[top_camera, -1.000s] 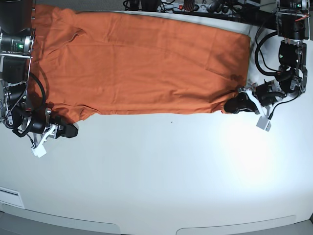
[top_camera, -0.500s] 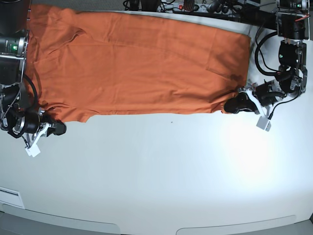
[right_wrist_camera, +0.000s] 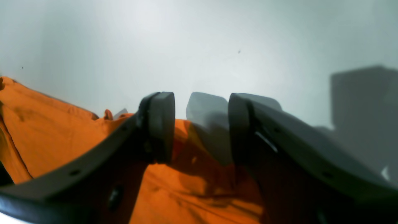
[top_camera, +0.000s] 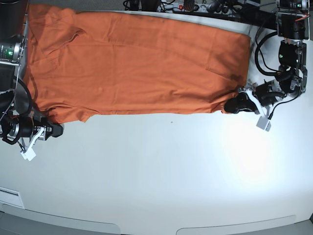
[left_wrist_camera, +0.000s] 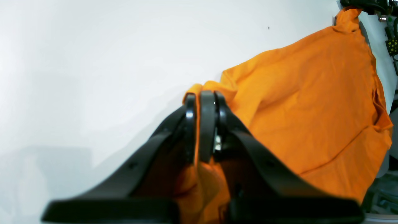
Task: Fold the T-shirt properly
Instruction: 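Move the right gripper to the opposite sleeve-side corner and grasp, then lift both held corners and fold them over onto the shirt's other half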
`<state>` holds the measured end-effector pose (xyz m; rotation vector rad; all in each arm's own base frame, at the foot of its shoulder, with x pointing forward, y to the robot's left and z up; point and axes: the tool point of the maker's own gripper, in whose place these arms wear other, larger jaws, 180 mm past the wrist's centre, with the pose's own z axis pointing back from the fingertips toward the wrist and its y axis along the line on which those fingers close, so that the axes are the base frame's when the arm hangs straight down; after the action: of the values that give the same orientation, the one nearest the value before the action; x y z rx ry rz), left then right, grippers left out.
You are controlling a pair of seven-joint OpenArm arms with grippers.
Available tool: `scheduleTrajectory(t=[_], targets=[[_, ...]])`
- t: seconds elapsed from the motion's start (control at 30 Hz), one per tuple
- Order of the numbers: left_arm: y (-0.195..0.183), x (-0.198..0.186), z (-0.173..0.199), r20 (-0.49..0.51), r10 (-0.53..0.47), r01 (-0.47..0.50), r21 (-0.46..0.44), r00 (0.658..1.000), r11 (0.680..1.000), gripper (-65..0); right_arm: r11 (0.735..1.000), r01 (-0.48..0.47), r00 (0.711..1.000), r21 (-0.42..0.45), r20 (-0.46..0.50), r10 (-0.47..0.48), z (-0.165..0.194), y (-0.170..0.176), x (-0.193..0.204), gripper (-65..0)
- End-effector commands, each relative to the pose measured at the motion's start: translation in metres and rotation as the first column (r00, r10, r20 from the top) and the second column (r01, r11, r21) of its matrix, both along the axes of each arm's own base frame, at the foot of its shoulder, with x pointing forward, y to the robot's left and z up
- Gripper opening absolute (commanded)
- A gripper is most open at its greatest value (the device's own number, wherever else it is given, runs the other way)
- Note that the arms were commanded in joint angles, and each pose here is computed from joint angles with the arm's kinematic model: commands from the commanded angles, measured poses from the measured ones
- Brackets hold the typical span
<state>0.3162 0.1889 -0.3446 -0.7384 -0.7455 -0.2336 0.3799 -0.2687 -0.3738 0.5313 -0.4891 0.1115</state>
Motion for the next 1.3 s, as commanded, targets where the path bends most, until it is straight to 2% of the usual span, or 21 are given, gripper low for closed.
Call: scheduleTrajectory(t=[0.0, 0.3, 0.73, 0.8, 0.83, 0.93, 1.13, 1.27], targets=[[0.004, 0.010, 0.018, 0.056, 0.008, -0.007, -0.013, 0.998, 1.000, -65.0, 1.000, 0.016, 0.999, -0.010, 0.052, -0.016, 0.021, -0.013, 0.012, -34.1], [0.004, 0.010, 0.018, 0.057, 0.007, -0.007, -0.013, 0.998, 1.000, -65.0, 1.000, 0.025, 0.999, 0.013, 0.035, -0.025, 0.031, -0.027, 0.003, -34.1], [0.004, 0.010, 0.018, 0.056, 0.008, -0.007, -0.013, 0.998, 1.000, -65.0, 0.998, 0.045, 0.999, 0.043, 0.014, -0.046, 0.009, -0.020, -0.011, -35.0], [0.004, 0.010, 0.018, 0.056, 0.007, -0.007, -0.013, 0.998, 1.000, -65.0, 0.998, 0.058, 0.998, 0.035, 0.026, -0.059, 0.006, -0.022, -0.011, -38.0], [0.004, 0.010, 0.018, 0.057, 0.007, -0.006, -0.013, 0.998, 1.000, -65.0, 0.997, 0.068, 0.997, 0.021, 0.040, -0.068, 0.004, -0.024, -0.009, -42.0], [0.004, 0.010, 0.018, 0.056, 0.007, -0.006, -0.013, 0.998, 1.000, -65.0, 0.996, 0.091, 0.992, -0.020, 0.087, -0.089, 0.005, -0.032, -0.001, -65.0], [0.003, 0.010, 0.019, 0.065, -0.002, 0.003, -0.013, 0.998, 1.000, -65.0, 0.996, 0.084, 0.990, -0.005, 0.116, -0.083, 0.019, -0.030, 0.009, -65.0], [0.001, 0.011, 0.026, 0.104, -0.041, 0.042, -0.007, 0.994, 0.999, -65.0, 0.999, 0.033, 0.993, 0.040, 0.112, -0.037, 0.034, -0.018, 0.007, -65.0]])
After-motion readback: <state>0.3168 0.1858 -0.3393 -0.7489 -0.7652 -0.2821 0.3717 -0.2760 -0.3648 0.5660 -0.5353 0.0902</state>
